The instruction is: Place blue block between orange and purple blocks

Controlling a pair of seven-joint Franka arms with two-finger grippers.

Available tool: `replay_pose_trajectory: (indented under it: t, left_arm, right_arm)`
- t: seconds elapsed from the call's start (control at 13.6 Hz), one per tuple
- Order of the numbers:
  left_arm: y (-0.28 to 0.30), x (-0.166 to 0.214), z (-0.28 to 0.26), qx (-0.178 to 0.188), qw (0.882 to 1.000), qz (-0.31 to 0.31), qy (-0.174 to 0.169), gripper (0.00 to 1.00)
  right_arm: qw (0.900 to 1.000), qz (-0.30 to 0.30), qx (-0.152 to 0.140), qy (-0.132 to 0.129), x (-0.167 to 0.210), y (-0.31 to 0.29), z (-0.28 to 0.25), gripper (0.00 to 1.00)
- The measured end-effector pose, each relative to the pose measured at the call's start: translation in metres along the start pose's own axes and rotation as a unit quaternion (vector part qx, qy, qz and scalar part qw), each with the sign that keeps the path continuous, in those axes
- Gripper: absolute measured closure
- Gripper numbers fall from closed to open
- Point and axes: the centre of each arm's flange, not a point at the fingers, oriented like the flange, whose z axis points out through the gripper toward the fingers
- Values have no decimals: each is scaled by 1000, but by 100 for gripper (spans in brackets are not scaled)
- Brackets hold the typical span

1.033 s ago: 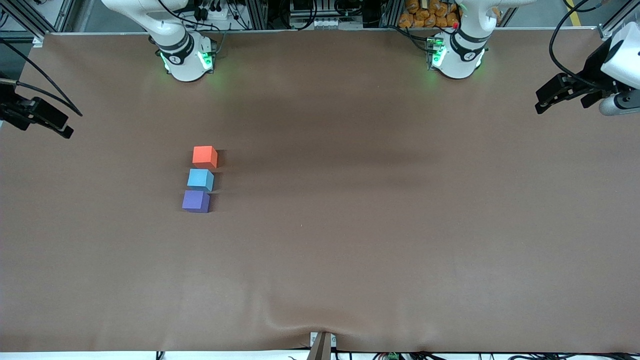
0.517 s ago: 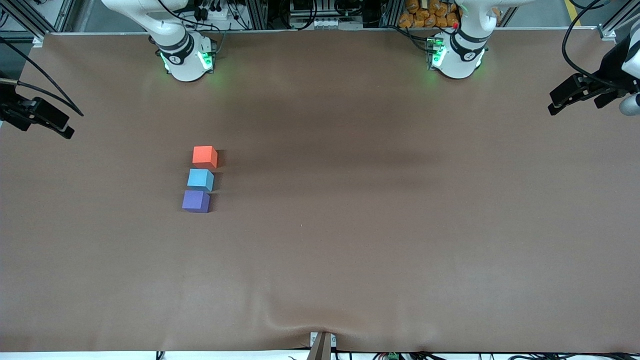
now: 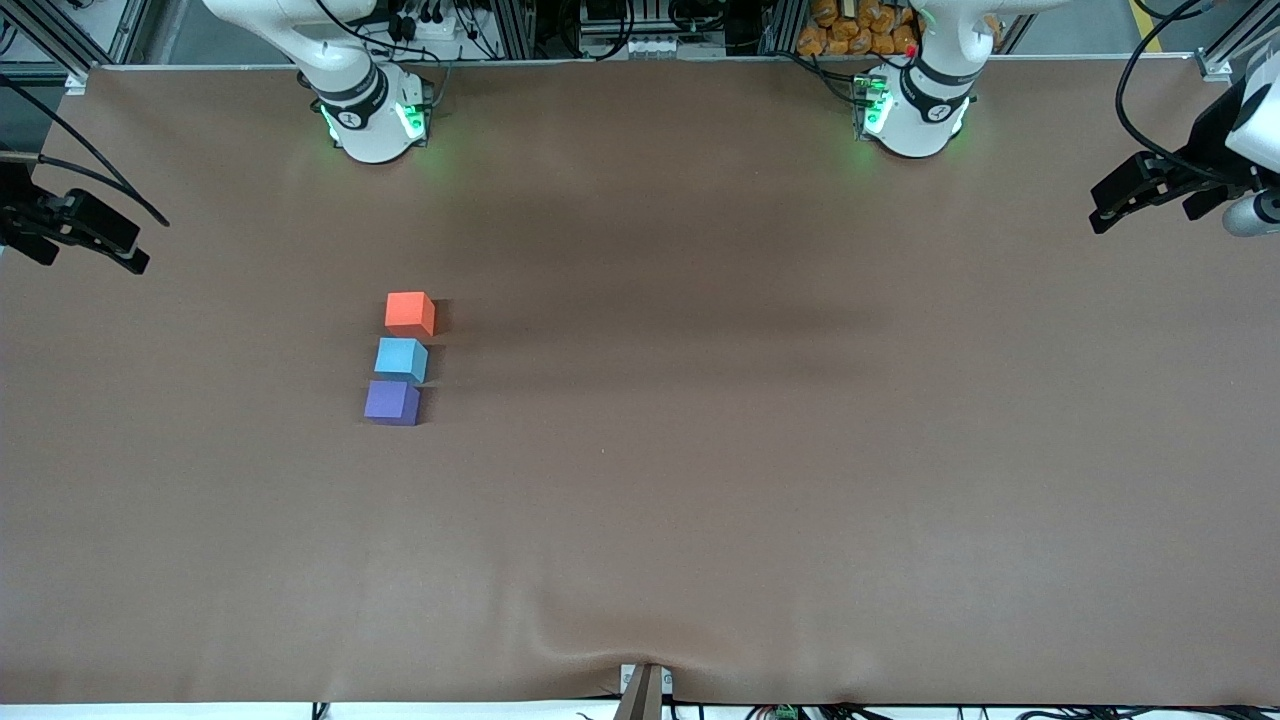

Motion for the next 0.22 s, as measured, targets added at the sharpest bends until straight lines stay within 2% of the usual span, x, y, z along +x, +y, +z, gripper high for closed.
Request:
replay_pose_trajectory:
  t: [0.22]
  left_arm:
    - [0,0,0,0,1000,19,-1,0]
  right_arm:
    - [999,-39,0,-3,0,3,1,0]
